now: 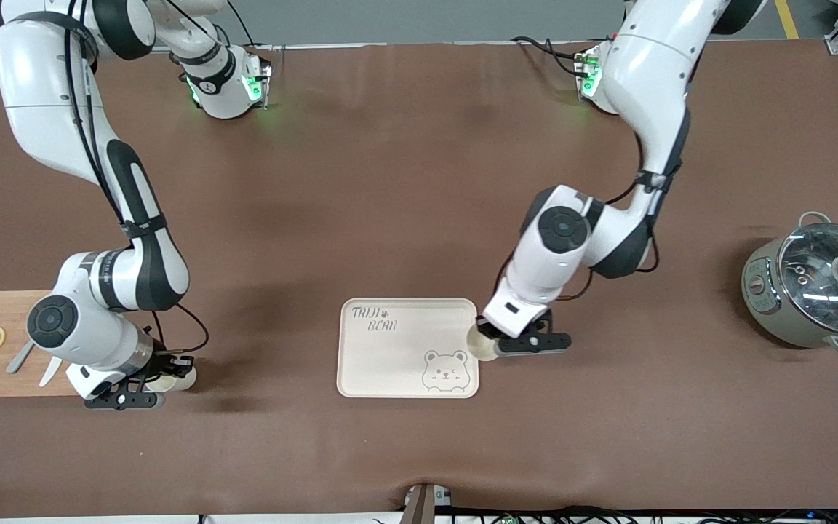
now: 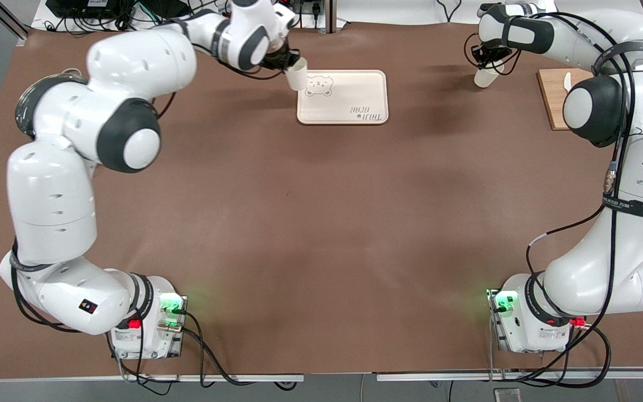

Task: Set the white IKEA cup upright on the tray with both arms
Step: 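Carry both held cups onto the white bear tray with both grippers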

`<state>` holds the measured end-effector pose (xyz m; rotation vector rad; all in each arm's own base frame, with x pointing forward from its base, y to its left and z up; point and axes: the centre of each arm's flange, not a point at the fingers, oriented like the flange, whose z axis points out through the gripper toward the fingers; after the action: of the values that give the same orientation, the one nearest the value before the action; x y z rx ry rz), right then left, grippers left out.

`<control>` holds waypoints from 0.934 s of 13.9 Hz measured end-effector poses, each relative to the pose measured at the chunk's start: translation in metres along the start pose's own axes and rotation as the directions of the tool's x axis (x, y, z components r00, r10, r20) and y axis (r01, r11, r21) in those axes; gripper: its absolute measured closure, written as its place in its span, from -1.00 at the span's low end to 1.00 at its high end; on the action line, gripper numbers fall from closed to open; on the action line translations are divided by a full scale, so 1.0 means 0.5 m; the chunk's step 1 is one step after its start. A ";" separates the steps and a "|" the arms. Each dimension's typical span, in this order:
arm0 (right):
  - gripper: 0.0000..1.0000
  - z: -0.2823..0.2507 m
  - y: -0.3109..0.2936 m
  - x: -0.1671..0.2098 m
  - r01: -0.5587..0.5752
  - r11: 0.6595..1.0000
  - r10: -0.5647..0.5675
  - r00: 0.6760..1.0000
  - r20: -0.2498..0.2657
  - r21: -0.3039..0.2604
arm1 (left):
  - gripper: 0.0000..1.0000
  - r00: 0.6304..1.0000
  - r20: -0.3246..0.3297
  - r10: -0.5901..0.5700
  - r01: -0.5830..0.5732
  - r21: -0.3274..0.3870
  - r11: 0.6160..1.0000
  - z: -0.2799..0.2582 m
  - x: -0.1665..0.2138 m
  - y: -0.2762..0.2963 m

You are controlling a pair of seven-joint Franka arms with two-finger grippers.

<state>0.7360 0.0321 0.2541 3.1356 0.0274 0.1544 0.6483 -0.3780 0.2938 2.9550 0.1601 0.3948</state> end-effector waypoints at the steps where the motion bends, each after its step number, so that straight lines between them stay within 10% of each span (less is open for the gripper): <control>1: 0.94 -0.006 -0.013 0.003 0.006 1.000 -0.006 1.000 -0.007 0.002 | 0.92 1.000 -0.010 -0.009 0.009 -0.012 1.000 0.004 -0.002 0.029; 13: 0.94 -0.103 -0.402 -0.022 -0.202 0.978 0.203 0.979 -0.020 0.045 | 0.92 0.987 -0.157 0.046 -0.048 -0.005 0.999 0.109 -0.045 0.141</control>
<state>0.7164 0.2331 0.3039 3.1727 -0.2935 0.1952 0.6471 -0.4577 0.2482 2.9229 0.1066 0.6327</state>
